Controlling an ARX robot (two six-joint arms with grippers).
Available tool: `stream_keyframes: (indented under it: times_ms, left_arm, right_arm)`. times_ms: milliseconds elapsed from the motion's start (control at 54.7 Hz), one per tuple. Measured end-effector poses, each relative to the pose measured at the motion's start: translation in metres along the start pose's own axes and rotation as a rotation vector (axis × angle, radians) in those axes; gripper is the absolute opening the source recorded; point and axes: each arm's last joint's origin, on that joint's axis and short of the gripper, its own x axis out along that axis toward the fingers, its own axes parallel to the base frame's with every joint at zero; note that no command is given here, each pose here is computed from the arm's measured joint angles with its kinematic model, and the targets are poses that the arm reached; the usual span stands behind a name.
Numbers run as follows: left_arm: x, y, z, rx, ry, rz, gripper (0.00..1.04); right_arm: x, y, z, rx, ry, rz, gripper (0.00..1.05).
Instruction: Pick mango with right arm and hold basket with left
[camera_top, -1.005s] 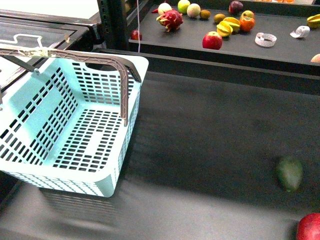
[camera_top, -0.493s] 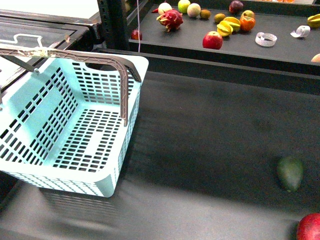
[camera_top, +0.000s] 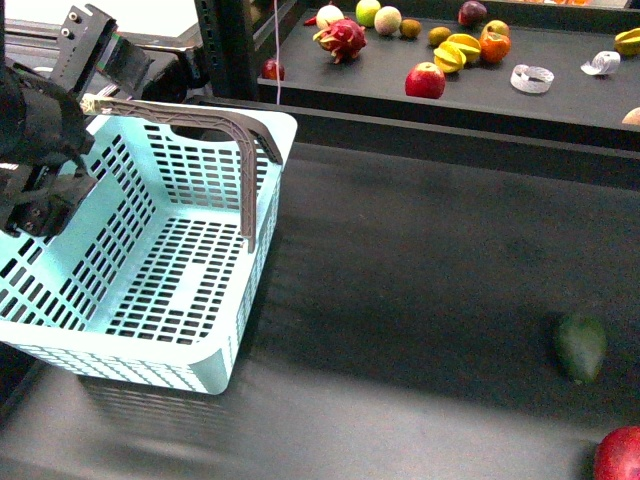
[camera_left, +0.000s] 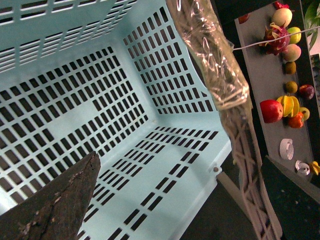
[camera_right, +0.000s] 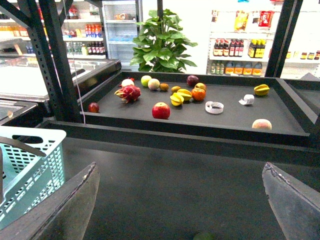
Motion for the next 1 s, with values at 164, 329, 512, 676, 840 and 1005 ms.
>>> stream_keyframes:
  times_ms: [164, 329, 512, 676, 840, 1005]
  left_arm:
    - [0.025, -0.011, 0.0, -0.046, 0.004, -0.017, 0.97]
    - [0.043, -0.012, 0.0, -0.087, 0.013, -0.018, 0.97]
    - [0.055, -0.01, 0.004, -0.126, 0.006, -0.015, 0.93]
    - [0.058, -0.008, 0.011, -0.153, -0.01, -0.024, 0.66]
    - [0.059, -0.008, 0.015, -0.164, -0.014, -0.049, 0.37]
    - [0.052, -0.011, 0.012, -0.213, 0.016, -0.082, 0.12]
  right_arm:
    - [0.0, 0.0, 0.0, 0.0, 0.0, 0.0, 0.97]
    - [0.0, 0.0, 0.0, 0.0, 0.0, 0.0, 0.97]
    - [0.0, 0.0, 0.0, 0.0, 0.0, 0.0, 0.97]
    - [0.0, 0.0, 0.0, 0.0, 0.0, 0.0, 0.97]
    - [0.0, 0.0, 0.0, 0.0, 0.0, 0.0, 0.97]
    - [0.0, 0.0, 0.0, 0.0, 0.0, 0.0, 0.97]
